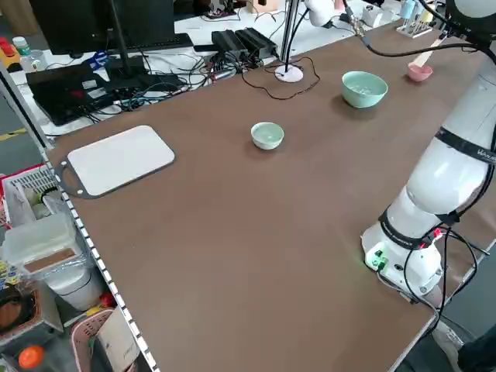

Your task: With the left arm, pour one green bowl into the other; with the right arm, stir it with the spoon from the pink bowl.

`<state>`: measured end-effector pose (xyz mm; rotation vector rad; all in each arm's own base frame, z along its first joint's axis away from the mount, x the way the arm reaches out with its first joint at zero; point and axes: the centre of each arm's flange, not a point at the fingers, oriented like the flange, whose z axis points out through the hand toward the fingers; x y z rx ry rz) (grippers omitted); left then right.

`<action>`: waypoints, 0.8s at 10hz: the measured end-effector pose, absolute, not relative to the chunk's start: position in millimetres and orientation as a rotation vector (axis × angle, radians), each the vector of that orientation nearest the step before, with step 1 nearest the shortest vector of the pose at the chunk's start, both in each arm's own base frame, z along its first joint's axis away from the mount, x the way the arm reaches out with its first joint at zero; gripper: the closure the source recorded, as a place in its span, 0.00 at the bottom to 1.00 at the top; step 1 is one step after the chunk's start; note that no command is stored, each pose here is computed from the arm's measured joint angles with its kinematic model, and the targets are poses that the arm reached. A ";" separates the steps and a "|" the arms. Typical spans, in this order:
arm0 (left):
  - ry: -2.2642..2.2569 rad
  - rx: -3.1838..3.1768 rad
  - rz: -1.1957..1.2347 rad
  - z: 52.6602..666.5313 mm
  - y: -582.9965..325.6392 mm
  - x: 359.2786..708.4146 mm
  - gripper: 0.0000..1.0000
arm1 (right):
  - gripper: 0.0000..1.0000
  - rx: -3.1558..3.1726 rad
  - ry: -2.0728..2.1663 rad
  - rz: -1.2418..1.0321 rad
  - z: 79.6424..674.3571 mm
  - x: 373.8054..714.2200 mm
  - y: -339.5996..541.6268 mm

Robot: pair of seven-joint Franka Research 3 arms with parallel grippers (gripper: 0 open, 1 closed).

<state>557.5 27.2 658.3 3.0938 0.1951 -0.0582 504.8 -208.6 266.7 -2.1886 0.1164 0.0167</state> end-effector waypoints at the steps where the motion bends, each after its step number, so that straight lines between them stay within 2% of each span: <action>1: 0.196 3.094 -0.050 658.8 27.3 558.0 0.00 | 0.95 -2.169 0.131 0.015 262.5 503.2 -210.2; 8: 0.198 3.094 -0.040 659.4 28.1 558.7 0.00 | 0.95 -2.113 0.188 0.014 241.9 485.9 -216.1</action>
